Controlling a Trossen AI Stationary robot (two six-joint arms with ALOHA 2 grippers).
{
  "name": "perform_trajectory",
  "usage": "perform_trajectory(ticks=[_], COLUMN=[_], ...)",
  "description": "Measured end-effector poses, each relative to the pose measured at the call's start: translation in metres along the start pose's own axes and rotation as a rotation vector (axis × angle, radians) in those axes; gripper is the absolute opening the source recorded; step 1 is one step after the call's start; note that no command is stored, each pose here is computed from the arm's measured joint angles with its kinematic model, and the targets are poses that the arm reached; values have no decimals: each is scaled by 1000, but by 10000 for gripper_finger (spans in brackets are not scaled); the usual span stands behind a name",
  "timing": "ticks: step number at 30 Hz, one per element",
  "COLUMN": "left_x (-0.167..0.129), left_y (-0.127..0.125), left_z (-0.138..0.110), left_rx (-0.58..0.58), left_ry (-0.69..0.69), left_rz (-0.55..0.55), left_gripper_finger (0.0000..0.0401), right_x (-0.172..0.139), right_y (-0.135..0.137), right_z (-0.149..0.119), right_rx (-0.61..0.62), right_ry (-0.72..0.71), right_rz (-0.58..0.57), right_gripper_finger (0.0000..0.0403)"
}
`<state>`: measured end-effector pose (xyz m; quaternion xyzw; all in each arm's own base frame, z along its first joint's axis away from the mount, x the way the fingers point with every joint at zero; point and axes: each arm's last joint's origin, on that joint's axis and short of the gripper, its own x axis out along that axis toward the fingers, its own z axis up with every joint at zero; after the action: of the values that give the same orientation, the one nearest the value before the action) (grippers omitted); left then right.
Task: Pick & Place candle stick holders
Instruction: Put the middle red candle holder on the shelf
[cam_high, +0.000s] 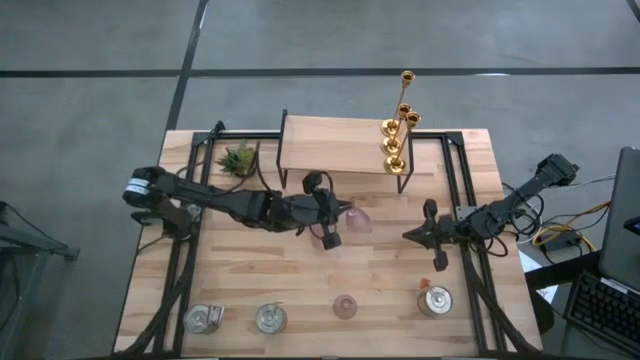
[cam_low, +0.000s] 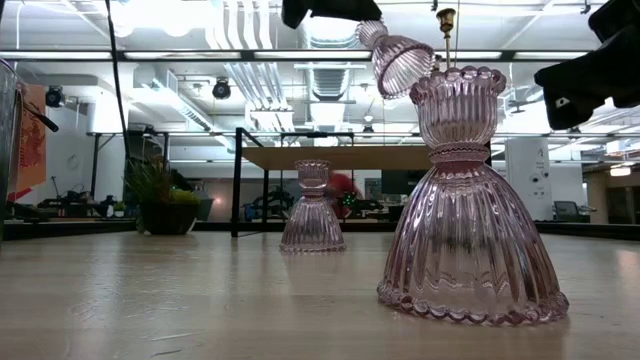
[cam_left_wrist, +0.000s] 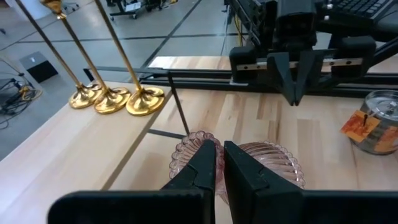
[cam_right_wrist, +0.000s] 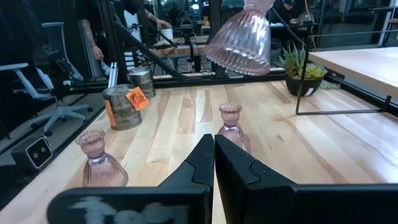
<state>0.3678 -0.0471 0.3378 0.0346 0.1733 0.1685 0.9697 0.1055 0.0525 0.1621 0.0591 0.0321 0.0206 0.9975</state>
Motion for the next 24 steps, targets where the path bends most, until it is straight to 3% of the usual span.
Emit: perform_trajectory(ticks=[12,24], left_x=[4,14], left_y=[17,53], left_z=[8,21], left_rx=[25,162], left_ry=[15,2], left_rz=[44,137], left_gripper_finger=[19,19], right_x=[0,0], right_y=[0,0], right_z=[-1,0], right_rx=[-3,-12], right_ry=[5,4], right_rz=[-1,-7], right_gripper_finger=[8,8])
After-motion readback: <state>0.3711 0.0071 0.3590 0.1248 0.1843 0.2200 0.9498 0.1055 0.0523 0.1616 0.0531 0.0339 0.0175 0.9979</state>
